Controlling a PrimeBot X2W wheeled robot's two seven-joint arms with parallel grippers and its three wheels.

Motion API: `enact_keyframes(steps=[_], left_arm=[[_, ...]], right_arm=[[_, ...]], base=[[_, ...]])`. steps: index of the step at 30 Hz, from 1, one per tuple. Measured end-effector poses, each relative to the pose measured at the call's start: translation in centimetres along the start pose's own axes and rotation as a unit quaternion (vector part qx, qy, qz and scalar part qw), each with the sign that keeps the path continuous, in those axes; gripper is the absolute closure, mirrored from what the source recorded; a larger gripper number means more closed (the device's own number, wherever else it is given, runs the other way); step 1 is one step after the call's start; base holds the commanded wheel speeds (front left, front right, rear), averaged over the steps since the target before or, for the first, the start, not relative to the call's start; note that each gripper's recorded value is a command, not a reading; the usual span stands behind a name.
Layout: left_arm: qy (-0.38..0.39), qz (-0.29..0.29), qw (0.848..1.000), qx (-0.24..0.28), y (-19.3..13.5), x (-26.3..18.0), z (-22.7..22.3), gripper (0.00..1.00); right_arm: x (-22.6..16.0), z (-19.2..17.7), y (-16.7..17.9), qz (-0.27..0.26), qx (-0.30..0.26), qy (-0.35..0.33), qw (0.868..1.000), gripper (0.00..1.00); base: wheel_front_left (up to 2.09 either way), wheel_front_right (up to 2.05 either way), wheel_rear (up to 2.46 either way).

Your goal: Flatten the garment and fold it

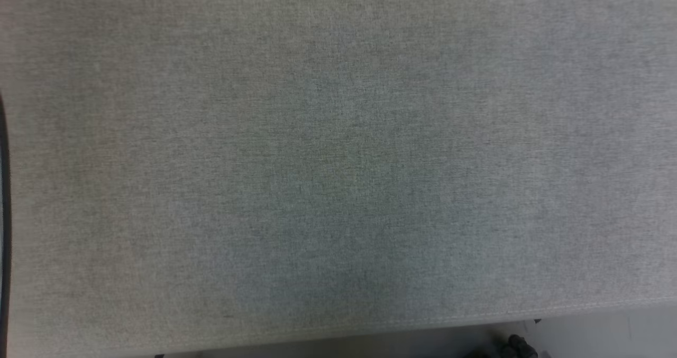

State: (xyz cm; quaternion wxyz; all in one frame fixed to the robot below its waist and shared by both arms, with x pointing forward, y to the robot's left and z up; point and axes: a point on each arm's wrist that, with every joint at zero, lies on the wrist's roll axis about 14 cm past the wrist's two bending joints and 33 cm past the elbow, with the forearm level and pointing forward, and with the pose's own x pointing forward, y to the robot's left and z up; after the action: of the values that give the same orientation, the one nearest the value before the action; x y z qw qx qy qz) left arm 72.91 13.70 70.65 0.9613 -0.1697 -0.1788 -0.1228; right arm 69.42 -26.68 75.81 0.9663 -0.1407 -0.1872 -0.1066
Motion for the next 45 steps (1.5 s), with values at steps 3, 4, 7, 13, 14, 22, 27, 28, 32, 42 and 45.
enact_keyframes(steps=[3,4,7,13,14,22,27,28,32,42,45], left_arm=[[0.059,0.007,0.998,-0.005,1.6,-0.8,-5.6,1.00],[0.082,0.011,0.997,-0.005,2.3,-1.5,-7.7,1.00],[0.160,0.024,0.987,-0.002,4.1,-4.2,-13.3,1.00],[0.287,0.031,0.957,0.013,5.8,-10.8,-19.1,1.00],[0.311,0.030,0.950,0.017,5.8,-12.3,-19.9,1.00],[0.457,0.006,0.889,-0.014,2.3,-26.4,-22.2,1.00],[0.472,0.005,0.881,-0.039,0.1,-31.6,-20.8,1.00],[0.472,0.006,0.881,-0.044,-0.3,-32.4,-20.5,1.00],[0.470,0.018,0.880,-0.060,-1.2,-35.4,-19.4,1.00],[0.505,0.049,0.857,-0.091,-3.0,-42.4,-18.2,1.00],[0.521,0.058,0.845,-0.107,-3.6,-44.5,-18.2,1.00]], right_arm=[[0.1,-3.6,1.5,0.016,-0.005,0.030,0.999,1.00],[0.0,-4.9,2.2,0.025,-0.006,0.042,0.999,1.00],[-1.4,-9.5,4.3,0.057,-0.009,0.095,0.994,1.00],[-6.8,-16.2,7.0,0.119,0.000,0.198,0.973,1.00],[-8.2,-17.3,7.4,0.129,0.005,0.222,0.967,1.00],[-24.4,-23.0,5.9,0.179,0.017,0.444,0.878,1.00],[-31.0,-22.0,2.9,0.165,0.016,0.495,0.853,1.00],[-32.0,-21.8,2.5,0.161,0.019,0.501,0.850,1.00],[-36.6,-20.8,1.1,0.141,0.042,0.528,0.836,1.00],[-44.6,-20.0,-0.7,0.082,0.096,0.574,0.809,1.00],[-46.4,-20.1,-1.1,0.067,0.100,0.588,0.800,1.00]], base=[[0.00,0.00,0.00],[0.00,0.00,0.00],[0.00,0.00,0.00],[0.00,0.00,0.00],[0.00,0.00,0.00],[0.00,0.00,0.00],[0.00,0.00,0.00],[0.00,0.00,0.00],[0.00,0.00,0.00],[0.00,0.00,0.00],[0.00,0.00,0.00]])
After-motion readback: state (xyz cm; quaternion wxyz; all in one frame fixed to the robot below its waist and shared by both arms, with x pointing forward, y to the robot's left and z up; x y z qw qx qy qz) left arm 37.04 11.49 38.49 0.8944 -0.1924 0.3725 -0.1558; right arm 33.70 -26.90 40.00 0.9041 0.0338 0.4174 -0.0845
